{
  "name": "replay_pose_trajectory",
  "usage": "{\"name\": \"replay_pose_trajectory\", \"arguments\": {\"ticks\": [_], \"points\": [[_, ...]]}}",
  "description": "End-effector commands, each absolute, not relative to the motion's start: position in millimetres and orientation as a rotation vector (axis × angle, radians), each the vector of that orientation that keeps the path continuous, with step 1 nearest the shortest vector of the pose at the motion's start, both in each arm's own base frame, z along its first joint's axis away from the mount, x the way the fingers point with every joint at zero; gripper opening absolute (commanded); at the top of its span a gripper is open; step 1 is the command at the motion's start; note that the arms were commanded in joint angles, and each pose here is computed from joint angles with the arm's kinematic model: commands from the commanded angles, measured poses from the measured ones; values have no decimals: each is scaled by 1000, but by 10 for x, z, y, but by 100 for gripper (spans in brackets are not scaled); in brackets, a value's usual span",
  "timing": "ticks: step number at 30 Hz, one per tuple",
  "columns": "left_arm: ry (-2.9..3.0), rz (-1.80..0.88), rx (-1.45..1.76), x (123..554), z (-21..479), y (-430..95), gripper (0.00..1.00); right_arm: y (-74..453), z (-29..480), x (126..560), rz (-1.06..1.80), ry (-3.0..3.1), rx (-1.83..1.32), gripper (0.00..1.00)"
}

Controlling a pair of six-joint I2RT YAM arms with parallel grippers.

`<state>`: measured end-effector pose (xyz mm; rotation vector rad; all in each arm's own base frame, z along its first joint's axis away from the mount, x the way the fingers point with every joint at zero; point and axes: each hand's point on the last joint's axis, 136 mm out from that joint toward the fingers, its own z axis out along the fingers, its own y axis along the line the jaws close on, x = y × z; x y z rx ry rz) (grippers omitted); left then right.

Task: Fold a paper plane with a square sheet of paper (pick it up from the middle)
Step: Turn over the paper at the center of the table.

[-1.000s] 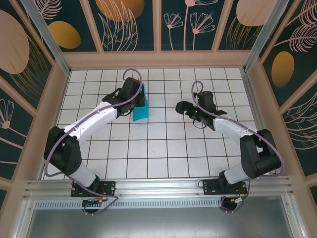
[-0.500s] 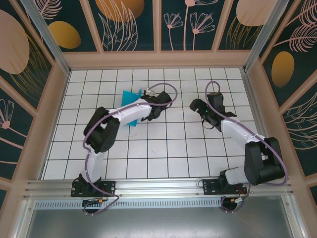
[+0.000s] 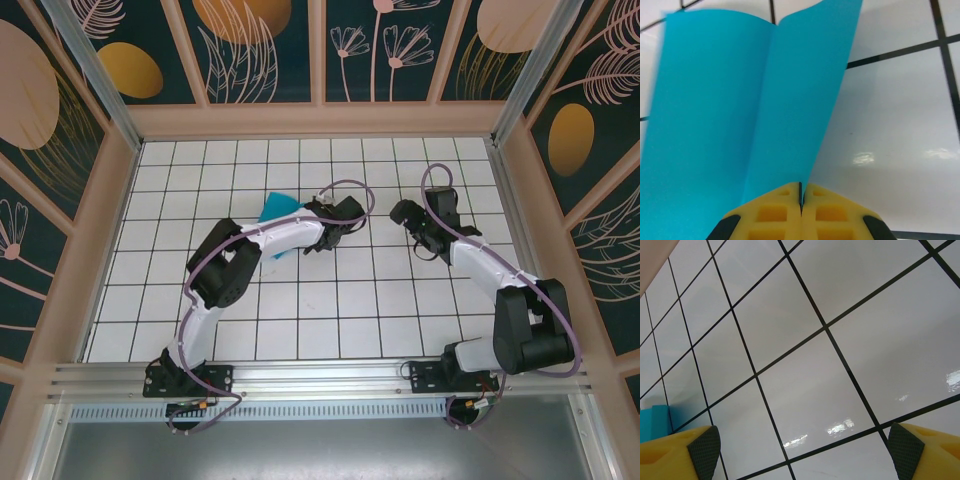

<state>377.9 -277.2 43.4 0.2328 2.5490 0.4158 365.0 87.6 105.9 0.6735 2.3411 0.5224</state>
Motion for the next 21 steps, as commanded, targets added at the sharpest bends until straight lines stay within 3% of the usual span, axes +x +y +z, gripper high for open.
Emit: {"name": "replay_pose_trajectory", "arguments": {"ticks": [1,7,15,21], "points": [[2614,346,223,3706,183,-2857,8,816,1003,3607,502,2352,711,90],[2648,178,230,3676,255,-3066,29,845,1058,3617,522,2353,702,89],[2520,-535,263,3536,1318,-3750,62,942,1199,3712,572,2347,634,89],[2420,-810,102,3557,1678,-3433,66,1381,1300,3814,724,2392,464,85]]}}
